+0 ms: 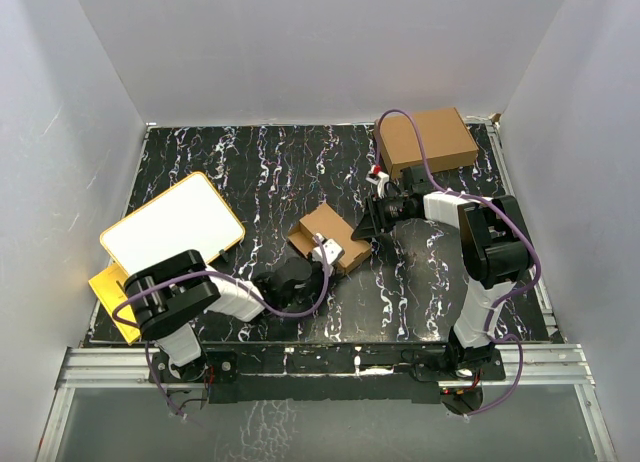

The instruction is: Fold the paper box

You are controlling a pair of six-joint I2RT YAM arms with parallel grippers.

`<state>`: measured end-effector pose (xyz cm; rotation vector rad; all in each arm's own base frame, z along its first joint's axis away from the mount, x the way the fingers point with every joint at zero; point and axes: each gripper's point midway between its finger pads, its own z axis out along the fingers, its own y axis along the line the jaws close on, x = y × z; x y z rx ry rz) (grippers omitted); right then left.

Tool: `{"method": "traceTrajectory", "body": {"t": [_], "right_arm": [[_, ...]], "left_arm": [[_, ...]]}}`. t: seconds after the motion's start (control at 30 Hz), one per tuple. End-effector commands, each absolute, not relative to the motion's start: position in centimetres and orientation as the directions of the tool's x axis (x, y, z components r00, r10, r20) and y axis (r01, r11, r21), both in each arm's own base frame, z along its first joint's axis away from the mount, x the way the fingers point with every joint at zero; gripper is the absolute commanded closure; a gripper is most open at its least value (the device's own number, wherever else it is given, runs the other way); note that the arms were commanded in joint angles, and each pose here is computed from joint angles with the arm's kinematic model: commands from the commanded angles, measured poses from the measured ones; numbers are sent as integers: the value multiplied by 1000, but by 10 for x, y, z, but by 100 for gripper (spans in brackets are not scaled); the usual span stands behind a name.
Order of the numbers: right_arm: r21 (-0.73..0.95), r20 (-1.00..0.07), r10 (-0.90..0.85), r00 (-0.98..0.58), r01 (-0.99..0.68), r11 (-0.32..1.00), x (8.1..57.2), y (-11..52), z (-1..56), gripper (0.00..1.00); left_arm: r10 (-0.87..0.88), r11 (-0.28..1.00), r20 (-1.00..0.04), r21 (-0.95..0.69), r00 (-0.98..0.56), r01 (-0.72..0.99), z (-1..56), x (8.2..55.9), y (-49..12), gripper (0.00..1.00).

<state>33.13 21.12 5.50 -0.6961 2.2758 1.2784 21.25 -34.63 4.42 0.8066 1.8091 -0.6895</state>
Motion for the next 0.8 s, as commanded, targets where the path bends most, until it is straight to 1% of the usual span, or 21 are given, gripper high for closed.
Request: {"method": "traceTrajectory", "body": {"t": [0.0,0.3,0.37,0.47,0.53,0.57,0.6,0.7,0.77], "right_arm": [[596,-611,-234,-756,-634,493,344,206,44,49],[598,-608,-238,-758,-634,491,343,207,42,49],[595,-609,-238,-757,-634,494,343,207,42,49],[592,-609,-239,-756,-634,498,344,206,42,49],[591,-609,-240,-756,-634,498,345,206,42,49],[591,-609,-241,-756,-635,498,344,206,42,49],[591,-609,-241,-756,-635,498,345,206,42,49],[592,-607,-244,-756,-636,496,344,206,42,49],[592,-607,-244,-756,-635,496,344,206,42,49]], "left_arm": [[194,642,-933,-114,-305,758,67,222,-354,100],[207,684,-915,-119,-348,720,81,233,-359,100],[203,684,-913,-126,-354,718,84,233,-360,96],[205,679,-909,-136,-364,722,89,229,-357,86],[203,683,-903,-146,-378,716,93,226,-354,76],[202,684,-901,-151,-384,713,95,224,-351,68],[201,686,-898,-156,-390,711,97,223,-349,63],[193,692,-892,-171,-408,701,103,218,-342,48],[173,706,-890,-186,-421,684,113,219,-337,42]]}}
